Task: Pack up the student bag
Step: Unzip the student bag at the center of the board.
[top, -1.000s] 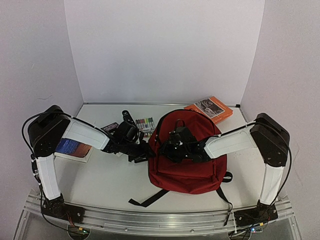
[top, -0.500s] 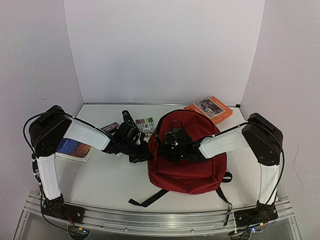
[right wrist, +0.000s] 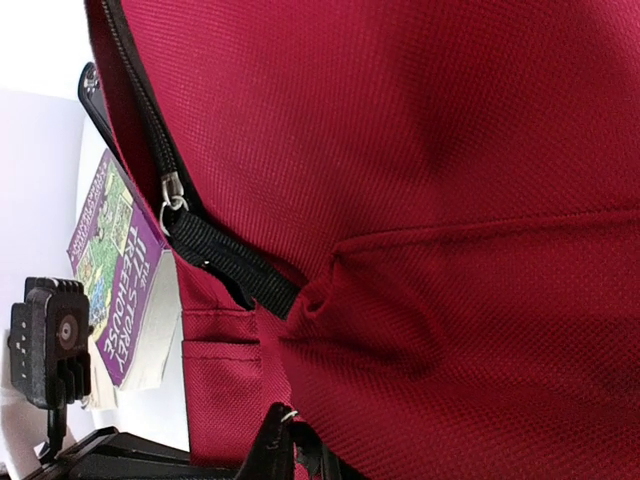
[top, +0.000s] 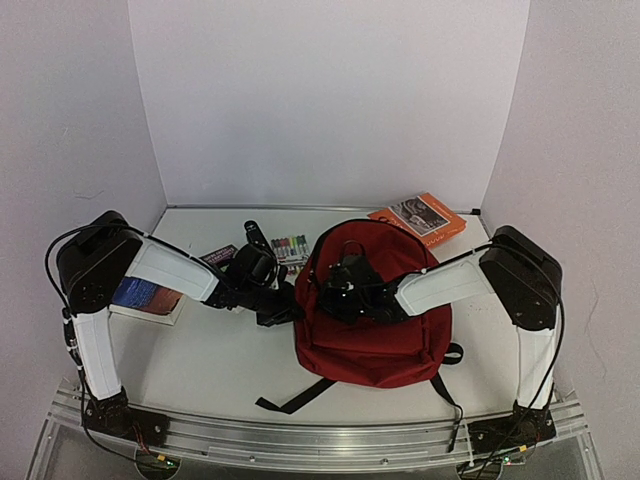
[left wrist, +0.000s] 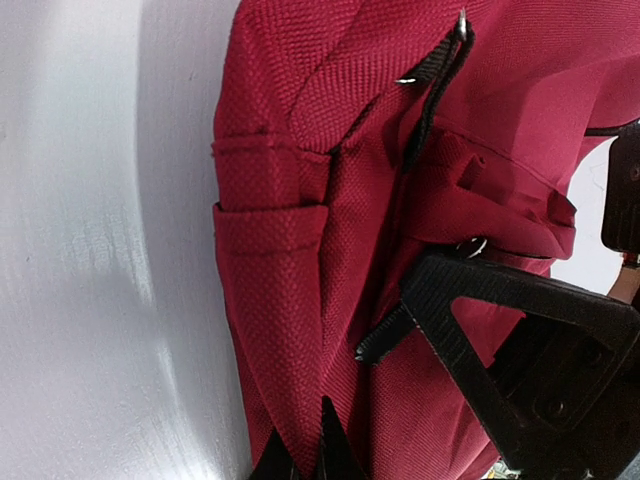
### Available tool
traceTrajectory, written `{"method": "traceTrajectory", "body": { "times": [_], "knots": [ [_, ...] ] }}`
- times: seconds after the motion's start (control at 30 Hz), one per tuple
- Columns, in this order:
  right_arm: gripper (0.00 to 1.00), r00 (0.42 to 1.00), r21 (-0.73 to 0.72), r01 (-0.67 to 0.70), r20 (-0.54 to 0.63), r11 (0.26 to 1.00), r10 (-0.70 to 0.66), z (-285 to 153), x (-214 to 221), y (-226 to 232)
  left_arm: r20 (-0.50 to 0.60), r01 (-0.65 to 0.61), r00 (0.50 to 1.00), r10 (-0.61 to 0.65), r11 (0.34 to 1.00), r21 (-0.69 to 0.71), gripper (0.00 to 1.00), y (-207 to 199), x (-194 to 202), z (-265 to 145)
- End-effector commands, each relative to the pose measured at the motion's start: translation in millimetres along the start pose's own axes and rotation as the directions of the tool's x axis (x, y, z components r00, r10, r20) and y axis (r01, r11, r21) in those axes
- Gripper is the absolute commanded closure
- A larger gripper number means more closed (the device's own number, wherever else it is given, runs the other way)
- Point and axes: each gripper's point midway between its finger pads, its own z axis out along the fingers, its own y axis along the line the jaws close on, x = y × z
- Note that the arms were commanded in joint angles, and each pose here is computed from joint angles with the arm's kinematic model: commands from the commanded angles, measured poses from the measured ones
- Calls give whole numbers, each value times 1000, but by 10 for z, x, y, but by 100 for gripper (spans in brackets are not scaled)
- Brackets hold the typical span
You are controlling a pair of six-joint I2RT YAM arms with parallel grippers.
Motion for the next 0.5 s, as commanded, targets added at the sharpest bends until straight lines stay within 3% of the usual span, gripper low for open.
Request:
{"method": "traceTrajectory", "body": {
  "times": [0.0, 0.47],
  "knots": [
    [97, 999, -14, -23, 43, 1000, 24, 28, -139, 43, 35, -23, 999, 22, 1000, 19, 100, -93, -22, -149],
    [100, 996, -27, 86, 8, 996, -86, -379, -148, 43, 86, -1, 996, 8, 997, -73, 100, 120, -67, -324]
  ]
}}
